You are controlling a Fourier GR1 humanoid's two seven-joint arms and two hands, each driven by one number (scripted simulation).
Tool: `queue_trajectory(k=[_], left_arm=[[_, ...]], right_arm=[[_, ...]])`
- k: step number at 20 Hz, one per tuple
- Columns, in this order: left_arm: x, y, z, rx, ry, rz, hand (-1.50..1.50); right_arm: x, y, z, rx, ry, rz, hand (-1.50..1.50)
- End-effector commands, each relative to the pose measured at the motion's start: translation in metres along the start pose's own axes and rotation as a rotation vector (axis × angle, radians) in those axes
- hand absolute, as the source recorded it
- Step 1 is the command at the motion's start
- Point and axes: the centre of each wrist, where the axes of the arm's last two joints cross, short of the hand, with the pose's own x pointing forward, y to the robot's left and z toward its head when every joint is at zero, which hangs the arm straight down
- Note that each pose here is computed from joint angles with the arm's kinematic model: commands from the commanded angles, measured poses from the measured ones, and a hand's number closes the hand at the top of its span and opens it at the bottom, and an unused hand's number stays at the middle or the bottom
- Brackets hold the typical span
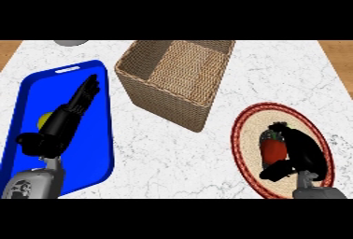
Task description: Pick the bell pepper from the placemat and place it in the basket
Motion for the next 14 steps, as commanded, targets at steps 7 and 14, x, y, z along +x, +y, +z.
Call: queue_trajectory(k=[7, 14], left_arm=[[-0.001, 0.007, -0.005, 0.004, 0.01, -0.007, 0.0], [0.007, -0.01, -0.014, -0.087, -0.035, 0.01, 0.0]], right_arm=[[0.013, 0.032, 0.003, 0.049, -0.055, 0.155, 1.5], [0.156, 0.048, 0.055, -0.009, -0.271, 0.228, 1.5]])
